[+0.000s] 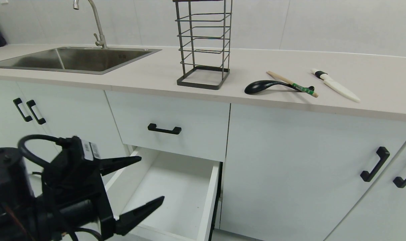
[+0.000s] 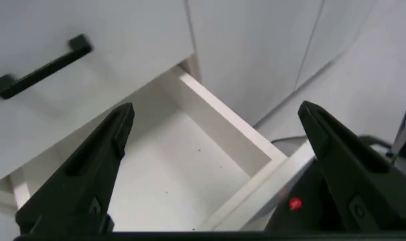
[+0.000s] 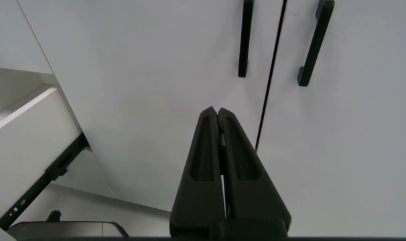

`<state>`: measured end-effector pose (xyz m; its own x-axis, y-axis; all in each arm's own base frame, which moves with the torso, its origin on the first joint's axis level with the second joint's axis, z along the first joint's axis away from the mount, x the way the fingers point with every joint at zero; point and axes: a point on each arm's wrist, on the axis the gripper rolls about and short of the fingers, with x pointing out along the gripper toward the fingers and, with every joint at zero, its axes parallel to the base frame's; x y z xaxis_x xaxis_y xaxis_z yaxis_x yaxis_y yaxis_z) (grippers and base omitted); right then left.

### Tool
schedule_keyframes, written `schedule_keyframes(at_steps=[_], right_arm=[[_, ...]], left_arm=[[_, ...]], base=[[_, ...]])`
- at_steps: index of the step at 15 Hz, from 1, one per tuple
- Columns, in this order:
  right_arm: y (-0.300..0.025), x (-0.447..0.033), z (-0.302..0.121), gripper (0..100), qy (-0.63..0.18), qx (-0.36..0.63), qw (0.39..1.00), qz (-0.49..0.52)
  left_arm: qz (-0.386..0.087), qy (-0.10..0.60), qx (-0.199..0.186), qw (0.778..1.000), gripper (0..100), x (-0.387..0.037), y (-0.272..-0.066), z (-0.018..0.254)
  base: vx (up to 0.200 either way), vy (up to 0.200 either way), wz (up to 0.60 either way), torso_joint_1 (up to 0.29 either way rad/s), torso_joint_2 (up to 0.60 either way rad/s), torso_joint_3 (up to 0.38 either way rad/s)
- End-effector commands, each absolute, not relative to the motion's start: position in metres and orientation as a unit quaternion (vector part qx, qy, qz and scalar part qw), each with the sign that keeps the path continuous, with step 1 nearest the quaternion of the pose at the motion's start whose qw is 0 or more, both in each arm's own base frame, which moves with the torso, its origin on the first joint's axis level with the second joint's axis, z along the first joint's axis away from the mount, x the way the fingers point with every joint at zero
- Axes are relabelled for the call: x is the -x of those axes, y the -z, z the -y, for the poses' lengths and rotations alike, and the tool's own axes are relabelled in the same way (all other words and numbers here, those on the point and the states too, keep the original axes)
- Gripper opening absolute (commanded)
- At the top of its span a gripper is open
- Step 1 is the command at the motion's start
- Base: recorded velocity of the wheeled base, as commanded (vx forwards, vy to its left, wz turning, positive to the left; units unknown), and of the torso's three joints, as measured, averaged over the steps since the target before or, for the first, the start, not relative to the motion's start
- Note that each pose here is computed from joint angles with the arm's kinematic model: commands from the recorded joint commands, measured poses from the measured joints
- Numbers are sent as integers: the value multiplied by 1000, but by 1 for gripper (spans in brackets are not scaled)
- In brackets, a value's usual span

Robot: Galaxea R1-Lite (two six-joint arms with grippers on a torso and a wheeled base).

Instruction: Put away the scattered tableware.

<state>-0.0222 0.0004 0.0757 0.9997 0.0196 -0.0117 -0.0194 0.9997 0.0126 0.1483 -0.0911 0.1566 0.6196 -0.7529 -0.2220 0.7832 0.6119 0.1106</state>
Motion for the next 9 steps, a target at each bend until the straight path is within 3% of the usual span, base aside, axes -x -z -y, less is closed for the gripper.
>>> schedule_keyframes(at_steps=[1,4,9], right_arm=[[-76,22,0,0,-10,-5,1000,-7],[-76,22,0,0,-10,-6,1000,-7],[-76,22,0,0,-10,-6,1000,-7]], left_arm=[[-55,394,-68,915,100,-156,-167,65],[-34,388,-98,916,100,-147,-156,60],[18,306,-106,946,100,-122,-167,32]], base=[[0,0,0,0,0,0],[0,0,0,0,0,0],[0,0,0,0,0,0]])
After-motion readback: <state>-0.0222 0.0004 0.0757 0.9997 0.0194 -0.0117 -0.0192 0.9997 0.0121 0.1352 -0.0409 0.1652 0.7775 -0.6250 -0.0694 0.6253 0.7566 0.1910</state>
